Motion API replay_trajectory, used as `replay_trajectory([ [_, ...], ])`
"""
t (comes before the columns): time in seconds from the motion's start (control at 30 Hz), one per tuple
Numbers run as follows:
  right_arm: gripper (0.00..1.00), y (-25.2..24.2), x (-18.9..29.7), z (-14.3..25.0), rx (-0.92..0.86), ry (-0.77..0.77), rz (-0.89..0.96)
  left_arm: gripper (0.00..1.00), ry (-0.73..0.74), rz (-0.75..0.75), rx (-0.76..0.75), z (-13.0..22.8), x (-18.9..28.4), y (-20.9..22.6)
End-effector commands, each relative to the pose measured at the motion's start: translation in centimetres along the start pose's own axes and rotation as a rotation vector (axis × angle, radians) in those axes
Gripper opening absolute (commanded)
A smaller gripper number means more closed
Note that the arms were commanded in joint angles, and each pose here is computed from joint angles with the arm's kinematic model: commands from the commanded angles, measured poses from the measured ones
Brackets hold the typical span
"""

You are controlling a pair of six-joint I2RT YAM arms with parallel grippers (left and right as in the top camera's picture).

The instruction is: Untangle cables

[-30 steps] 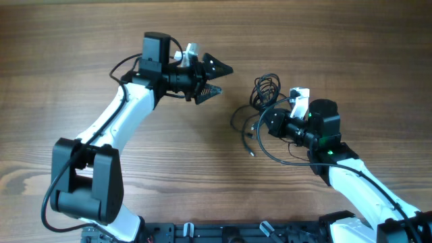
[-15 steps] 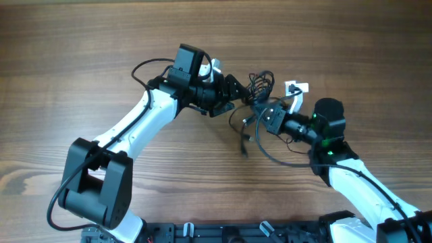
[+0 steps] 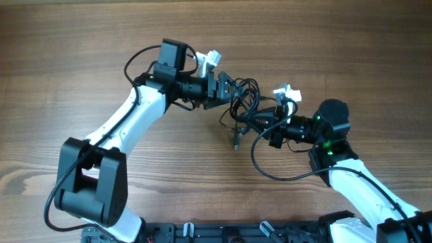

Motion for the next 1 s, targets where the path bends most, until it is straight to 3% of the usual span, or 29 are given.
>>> replay_trajectory([
  [0.0, 0.04, 0.7, 0.0, -0.1, -0.041, 0.011, -0.047, 0.43, -0.026, -0.059, -0.055, -0.2, -0.6, 0.4],
  [0.1, 0.12, 0.9, 0.0, 0.1, -0.076, 0.021, -0.058, 0.04, -0.100, -0.156, -0.053, -1.4, -0.2, 1.9],
  [0.13, 0.27, 0.5, 0.0, 0.5, -0.104, 0.029, -0.039, 0.04, -0.148, -0.221, -0.041, -2.1, 0.3, 3.1],
  [0.17, 0.59, -0.3, 0.0, 1.0, -0.149, 0.037, 0.006, 0.04, -0.191, -0.278, -0.024, -2.8, 1.1, 4.2],
  [0.27, 0.77, -4.4, 0.8, 4.3, -0.361, 0.085, 0.274, 0.04, -0.309, -0.401, 0.059, -4.7, 4.8, 7.4],
  [0.3, 0.78, -5.6, 1.3, 5.4, -0.412, 0.102, 0.364, 0.04, -0.330, -0.405, 0.085, -5.1, 5.9, 7.9],
  [0.33, 0.92, -6.5, 1.9, 6.5, -0.454, 0.120, 0.445, 0.04, -0.354, -0.410, 0.114, -5.5, 7.1, 8.6],
  [0.43, 1.00, -6.9, 2.2, 6.9, -0.521, 0.113, 0.486, 0.04, -0.398, -0.418, 0.153, -6.1, 9.2, 9.6],
  [0.57, 1.00, -7.0, 1.9, 5.1, -0.541, 0.034, 0.469, 0.06, -0.429, -0.421, 0.171, -6.6, 10.6, 10.3],
  [0.63, 1.00, -6.9, 1.6, 3.2, -0.518, -0.033, 0.441, 0.55, -0.428, -0.422, 0.172, -6.5, 10.6, 10.3],
  [0.67, 1.00, -6.6, 1.4, 1.2, -0.465, -0.102, 0.410, 0.61, -0.428, -0.436, 0.172, -6.4, 10.7, 10.5],
  [0.77, 1.00, -6.5, 1.4, -1.1, -0.403, -0.176, 0.397, 0.48, -0.439, -0.467, 0.181, -6.4, 10.9, 11.0],
  [0.8, 1.00, -6.6, 1.4, -1.5, -0.398, -0.185, 0.405, 0.51, -0.438, -0.467, 0.182, -6.4, 10.9, 11.0],
  [0.83, 1.00, -6.6, 1.3, -1.8, -0.391, -0.185, 0.411, 0.64, -0.435, -0.466, 0.180, -6.4, 10.8, 10.9],
  [0.87, 1.00, -6.7, 1.3, -2.0, -0.379, -0.175, 0.416, 0.68, -0.429, -0.467, 0.175, -6.3, 10.5, 10.8],
  [0.97, 1.00, -7.4, 1.2, -2.4, -0.363, -0.126, 0.486, 0.69, -0.413, -0.469, 0.173, -6.0, 9.9, 10.6],
])
Point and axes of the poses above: each gripper's point midway between its finger pads, its own x axis back along the fingers, its own y axis along the line the jaws close on, z = x × y, the point moved 2 cm from there along x, back along the fingers, and after that the axes turned 5 degrees about x, right-handed, at the moved point
